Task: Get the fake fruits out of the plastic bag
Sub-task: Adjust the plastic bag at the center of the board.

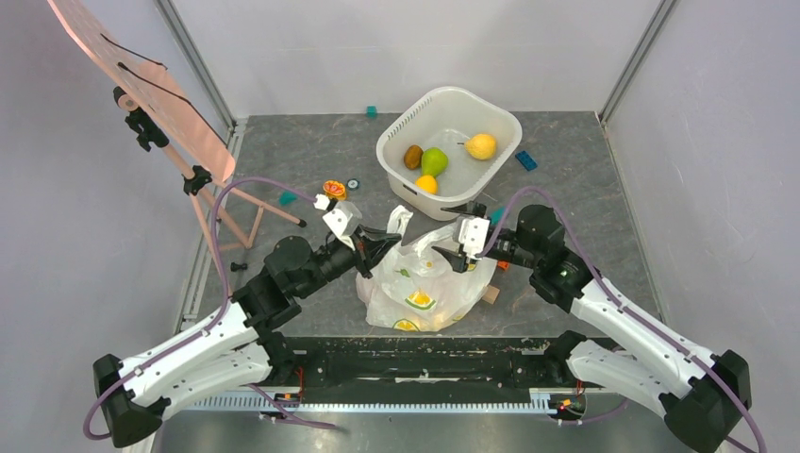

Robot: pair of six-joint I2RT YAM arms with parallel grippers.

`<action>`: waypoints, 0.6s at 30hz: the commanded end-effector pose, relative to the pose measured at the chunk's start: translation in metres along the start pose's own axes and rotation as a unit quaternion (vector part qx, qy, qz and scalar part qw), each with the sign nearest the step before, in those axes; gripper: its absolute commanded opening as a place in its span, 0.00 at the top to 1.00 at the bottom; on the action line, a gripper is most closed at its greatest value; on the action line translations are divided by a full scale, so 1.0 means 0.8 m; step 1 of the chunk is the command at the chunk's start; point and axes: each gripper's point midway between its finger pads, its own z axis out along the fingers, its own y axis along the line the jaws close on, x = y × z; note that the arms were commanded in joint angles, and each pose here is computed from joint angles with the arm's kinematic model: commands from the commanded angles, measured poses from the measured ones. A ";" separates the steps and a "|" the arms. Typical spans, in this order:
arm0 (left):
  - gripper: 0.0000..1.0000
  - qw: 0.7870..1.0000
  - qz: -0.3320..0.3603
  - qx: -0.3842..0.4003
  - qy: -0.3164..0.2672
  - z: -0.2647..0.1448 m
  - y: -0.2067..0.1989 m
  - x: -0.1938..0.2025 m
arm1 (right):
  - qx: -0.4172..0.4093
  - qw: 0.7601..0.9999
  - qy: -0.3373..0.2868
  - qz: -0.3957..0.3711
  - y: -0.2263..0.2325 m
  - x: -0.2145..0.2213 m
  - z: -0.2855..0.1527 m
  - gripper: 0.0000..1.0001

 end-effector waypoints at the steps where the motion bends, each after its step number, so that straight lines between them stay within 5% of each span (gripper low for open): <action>1: 0.98 1.000 0.006 -0.005 -0.024 0.004 -0.001 -0.031 | 0.014 1.000 0.003 -0.017 -0.020 -0.012 0.006 0.30; 4: 0.98 0.999 0.013 -0.031 -0.020 0.011 0.010 -0.039 | 0.064 0.998 0.013 0.017 -0.051 -0.014 0.013 0.94; 5: 0.98 0.999 0.017 -0.036 -0.018 0.016 0.012 -0.046 | 0.089 0.996 0.016 0.028 -0.066 -0.018 0.014 1.00; 12: 0.98 0.994 0.073 -0.075 0.011 0.063 0.029 -0.116 | 0.340 0.933 -0.022 0.121 -0.202 -0.077 -0.030 1.00; 18: 0.98 0.989 0.105 -0.105 -0.027 0.086 0.041 -0.188 | 0.446 0.883 -0.045 0.140 -0.266 -0.116 -0.070 1.00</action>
